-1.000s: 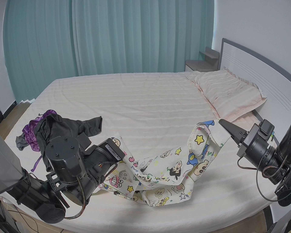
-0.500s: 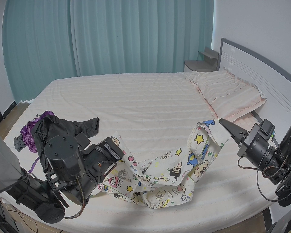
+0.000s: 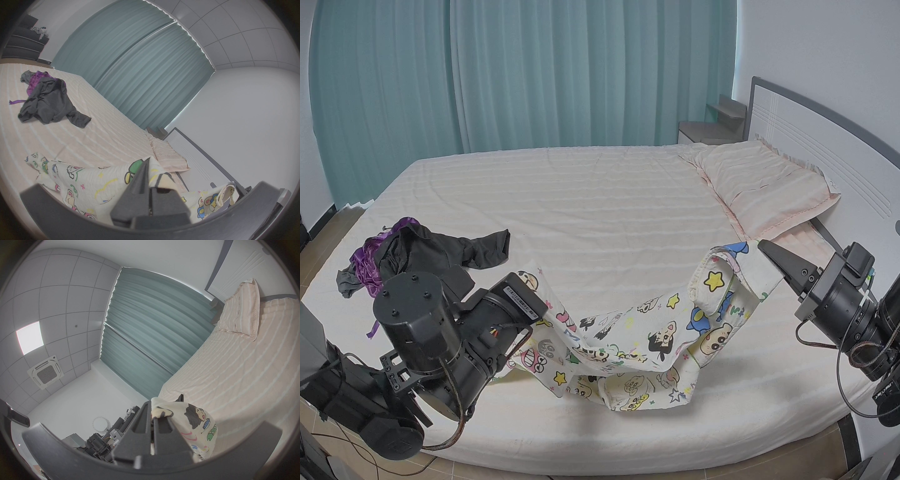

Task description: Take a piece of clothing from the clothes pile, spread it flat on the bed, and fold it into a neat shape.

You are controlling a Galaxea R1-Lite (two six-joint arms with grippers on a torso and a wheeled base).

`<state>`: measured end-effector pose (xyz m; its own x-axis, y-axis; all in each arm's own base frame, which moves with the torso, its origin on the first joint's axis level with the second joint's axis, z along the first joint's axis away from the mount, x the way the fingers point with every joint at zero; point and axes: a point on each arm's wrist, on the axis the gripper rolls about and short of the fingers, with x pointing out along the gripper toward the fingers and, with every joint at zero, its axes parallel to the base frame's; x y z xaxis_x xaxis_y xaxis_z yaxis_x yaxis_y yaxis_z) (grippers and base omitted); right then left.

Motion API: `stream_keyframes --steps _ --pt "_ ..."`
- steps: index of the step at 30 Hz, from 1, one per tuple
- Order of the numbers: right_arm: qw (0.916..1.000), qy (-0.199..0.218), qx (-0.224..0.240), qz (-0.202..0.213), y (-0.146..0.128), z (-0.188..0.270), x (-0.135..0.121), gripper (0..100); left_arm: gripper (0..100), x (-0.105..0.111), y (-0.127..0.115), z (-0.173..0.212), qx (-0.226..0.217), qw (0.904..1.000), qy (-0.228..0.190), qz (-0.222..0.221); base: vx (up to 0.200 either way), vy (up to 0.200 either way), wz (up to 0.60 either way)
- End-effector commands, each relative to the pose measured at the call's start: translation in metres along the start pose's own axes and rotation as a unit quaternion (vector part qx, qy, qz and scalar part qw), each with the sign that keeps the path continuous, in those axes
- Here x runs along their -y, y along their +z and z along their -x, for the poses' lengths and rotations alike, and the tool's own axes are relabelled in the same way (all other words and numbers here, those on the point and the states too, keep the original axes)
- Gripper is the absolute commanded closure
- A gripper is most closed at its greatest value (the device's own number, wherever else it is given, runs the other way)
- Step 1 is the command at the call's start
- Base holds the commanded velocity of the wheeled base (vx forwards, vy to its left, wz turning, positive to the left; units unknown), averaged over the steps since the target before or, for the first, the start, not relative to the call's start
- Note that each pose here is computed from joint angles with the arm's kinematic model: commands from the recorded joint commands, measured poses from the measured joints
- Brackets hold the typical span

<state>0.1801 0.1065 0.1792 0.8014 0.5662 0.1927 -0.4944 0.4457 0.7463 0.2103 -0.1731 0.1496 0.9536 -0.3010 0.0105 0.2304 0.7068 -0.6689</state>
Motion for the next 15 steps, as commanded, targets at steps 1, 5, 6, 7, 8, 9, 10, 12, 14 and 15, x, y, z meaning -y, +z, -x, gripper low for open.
stream_keyframes --steps 1,5,6,7,8,9,10,12,14,15 --pt "0.9999 0.010 0.006 0.004 0.003 0.005 -0.005 100 100 0.004 0.007 0.004 0.011 0.9999 -0.006 0.005 -0.200 0.000 0.00" --pt "0.9996 0.025 0.012 0.007 0.006 0.010 -0.011 100 100 0.008 0.014 0.009 0.021 0.9996 -0.016 0.010 -0.200 0.000 0.00" --pt "0.9993 0.031 0.018 0.013 0.009 0.012 -0.014 100 100 0.010 0.018 0.011 0.027 0.9994 -0.020 0.012 -0.200 0.000 0.00" --pt "0.9990 0.035 0.020 0.018 0.010 0.014 -0.016 100 100 0.011 0.021 0.013 0.030 0.9992 -0.023 0.013 -0.200 0.000 0.00" --pt "0.9986 0.040 0.025 0.025 0.011 0.017 -0.019 100 100 0.013 0.024 0.015 0.035 0.9989 -0.027 0.014 -0.200 0.000 0.00" --pt "0.9983 0.043 0.027 0.027 0.012 0.019 -0.020 100 100 0.014 0.027 0.017 0.039 0.9987 -0.031 0.014 0.000 0.000 0.00" --pt "0.9978 0.049 0.032 0.032 0.014 0.021 -0.023 100 100 0.015 0.030 0.019 0.043 0.9984 -0.034 0.013 0.000 0.000 0.00" --pt "0.9962 0.064 0.044 0.038 0.019 0.027 -0.030 100 100 0.018 0.038 0.026 0.054 0.9976 -0.043 0.009 0.000 0.000 0.00" --pt "0.9945 0.077 0.054 0.044 0.024 0.033 -0.035 100 100 0.021 0.045 0.032 0.066 0.9965 -0.051 0.006 0.000 0.000 0.00" --pt "0.9927 0.089 0.064 0.049 0.028 0.038 -0.040 100 100 0.023 0.051 0.037 0.073 0.9957 -0.057 0.005 0.000 0.000 0.00"
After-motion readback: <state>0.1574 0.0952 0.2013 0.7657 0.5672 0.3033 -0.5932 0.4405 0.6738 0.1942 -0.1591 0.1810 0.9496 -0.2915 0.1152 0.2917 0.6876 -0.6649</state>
